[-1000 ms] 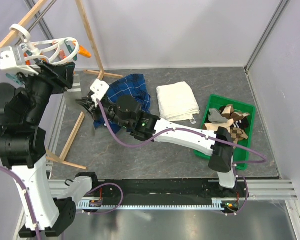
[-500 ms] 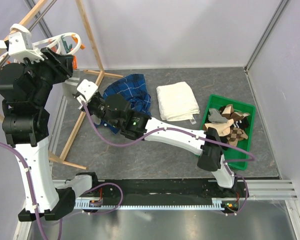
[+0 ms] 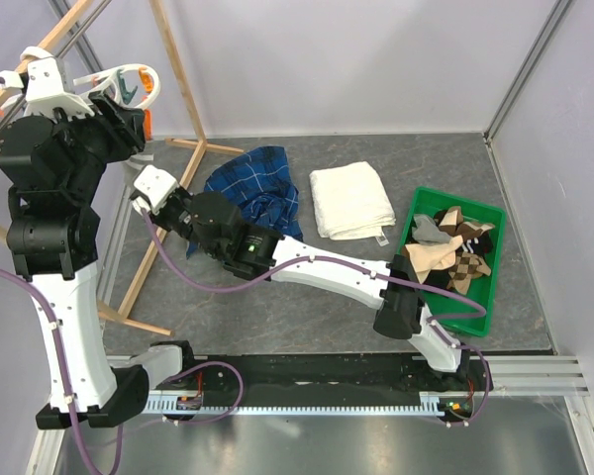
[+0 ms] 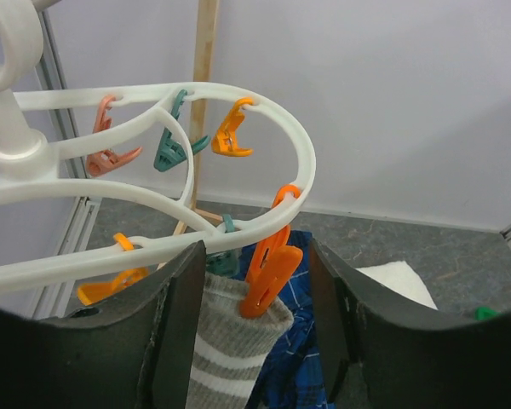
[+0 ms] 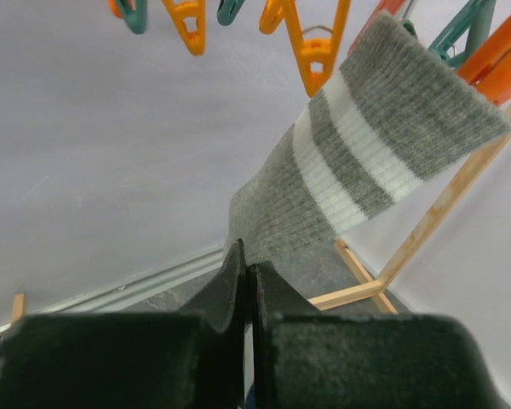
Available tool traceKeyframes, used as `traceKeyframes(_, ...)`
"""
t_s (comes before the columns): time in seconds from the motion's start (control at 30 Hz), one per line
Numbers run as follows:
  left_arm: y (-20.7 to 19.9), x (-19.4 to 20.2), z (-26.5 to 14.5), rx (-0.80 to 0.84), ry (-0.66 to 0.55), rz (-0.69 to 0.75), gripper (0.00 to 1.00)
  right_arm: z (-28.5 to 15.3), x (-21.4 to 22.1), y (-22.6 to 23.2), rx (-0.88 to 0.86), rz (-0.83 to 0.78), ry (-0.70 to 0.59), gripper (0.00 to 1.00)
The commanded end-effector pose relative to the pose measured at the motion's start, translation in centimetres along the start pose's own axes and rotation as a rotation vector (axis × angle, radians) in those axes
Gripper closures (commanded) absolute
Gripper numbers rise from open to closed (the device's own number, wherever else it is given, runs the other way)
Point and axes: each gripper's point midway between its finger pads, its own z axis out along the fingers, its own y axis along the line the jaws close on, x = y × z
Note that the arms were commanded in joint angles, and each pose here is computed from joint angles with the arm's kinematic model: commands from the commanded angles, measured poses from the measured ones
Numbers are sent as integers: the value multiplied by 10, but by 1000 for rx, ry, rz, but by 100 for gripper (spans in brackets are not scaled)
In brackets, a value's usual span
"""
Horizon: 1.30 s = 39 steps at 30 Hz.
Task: Remove the socks clipped to the hanger
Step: Remove the sock from the hanger.
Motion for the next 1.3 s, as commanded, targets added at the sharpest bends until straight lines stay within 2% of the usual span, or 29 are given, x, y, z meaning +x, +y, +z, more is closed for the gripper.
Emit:
traceKeyframes(0.0,7,-9,-5,-43,-27,10,40,-4,-25,-6,19,98,-21,100)
traceKeyframes(0.1,2,-26,-22,-42,-77,-35,39,-7,-27,-13,24,155,-15,100)
traceKeyframes(0.2,-14,-35,-38,38,-104,-42,38,-8,-36,-25,24,256,-36,100)
traceKeyframes(0.3,-15,-27,-57,54,-114,-31,38,-9,-52,-34,2,360,-75,100)
traceKeyframes(0.33,-8,-14,-55,28,-100,-35,38,-8,-52,-38,-6,405,-77,100)
traceKeyframes(0.37,-6,-18,-59,14,-141,-43,38,-8,-55,-40,-10,424,-81,100)
traceKeyframes(0.4,-6,-23,-78,14,-191,-48,38,-9,-56,-45,-8,440,-82,100)
traceKeyframes(0.5,-4,-14,-87,14,-198,-48,38,-9,-60,-47,-13,465,-92,100)
traceKeyframes(0.8,-15,4,-95,85,-167,-43,38,-12,-73,-51,-34,498,-120,100)
traceKeyframes(1.0,-6,38,-95,59,-121,-62,39,-19,-83,-48,-81,545,-119,100)
traceKeyframes(1.07,-10,66,-96,93,-75,-91,40,-24,-89,-47,-106,566,-124,100)
traceKeyframes(1.1,-6,91,-89,87,-23,-100,41,-24,-86,-47,-116,569,-118,100)
traceKeyframes(1.27,3,137,-78,62,58,-80,38,-25,-86,-54,-130,590,-116,100)
